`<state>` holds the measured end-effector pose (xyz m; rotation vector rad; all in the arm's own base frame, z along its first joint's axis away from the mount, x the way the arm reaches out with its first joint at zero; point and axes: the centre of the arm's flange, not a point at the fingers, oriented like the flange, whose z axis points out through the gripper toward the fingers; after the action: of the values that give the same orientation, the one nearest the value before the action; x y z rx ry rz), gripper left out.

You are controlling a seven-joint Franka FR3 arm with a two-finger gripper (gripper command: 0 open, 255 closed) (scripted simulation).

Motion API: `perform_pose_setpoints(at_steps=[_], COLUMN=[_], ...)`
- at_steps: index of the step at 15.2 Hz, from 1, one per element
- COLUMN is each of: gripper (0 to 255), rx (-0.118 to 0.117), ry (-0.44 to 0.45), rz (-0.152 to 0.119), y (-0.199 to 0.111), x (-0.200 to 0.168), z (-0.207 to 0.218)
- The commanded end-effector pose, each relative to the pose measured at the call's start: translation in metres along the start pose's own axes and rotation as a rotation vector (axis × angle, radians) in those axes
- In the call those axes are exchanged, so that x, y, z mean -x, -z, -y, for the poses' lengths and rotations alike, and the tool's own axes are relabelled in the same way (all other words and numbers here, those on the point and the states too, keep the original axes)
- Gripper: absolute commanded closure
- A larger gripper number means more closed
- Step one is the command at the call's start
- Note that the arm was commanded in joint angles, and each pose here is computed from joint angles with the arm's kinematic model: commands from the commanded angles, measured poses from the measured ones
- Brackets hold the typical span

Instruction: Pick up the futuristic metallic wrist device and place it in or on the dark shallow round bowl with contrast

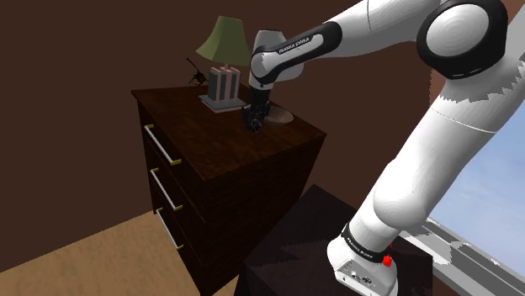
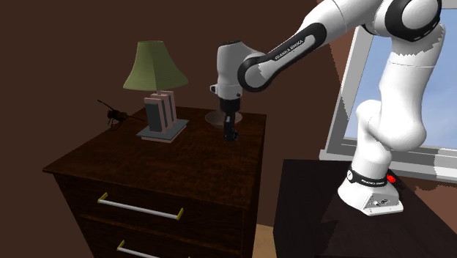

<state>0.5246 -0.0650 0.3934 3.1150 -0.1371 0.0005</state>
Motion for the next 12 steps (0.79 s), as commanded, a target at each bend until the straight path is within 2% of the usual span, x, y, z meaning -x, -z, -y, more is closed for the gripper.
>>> perform_pose_setpoints(at_steps=[1, 12], gripper=[255, 255], rx=[0.0, 0.0], ry=[0.0, 0.0], rz=[0.001, 0.001], y=[0.01, 0.068], x=[0.001, 0.0], z=[0.001, -0.001])
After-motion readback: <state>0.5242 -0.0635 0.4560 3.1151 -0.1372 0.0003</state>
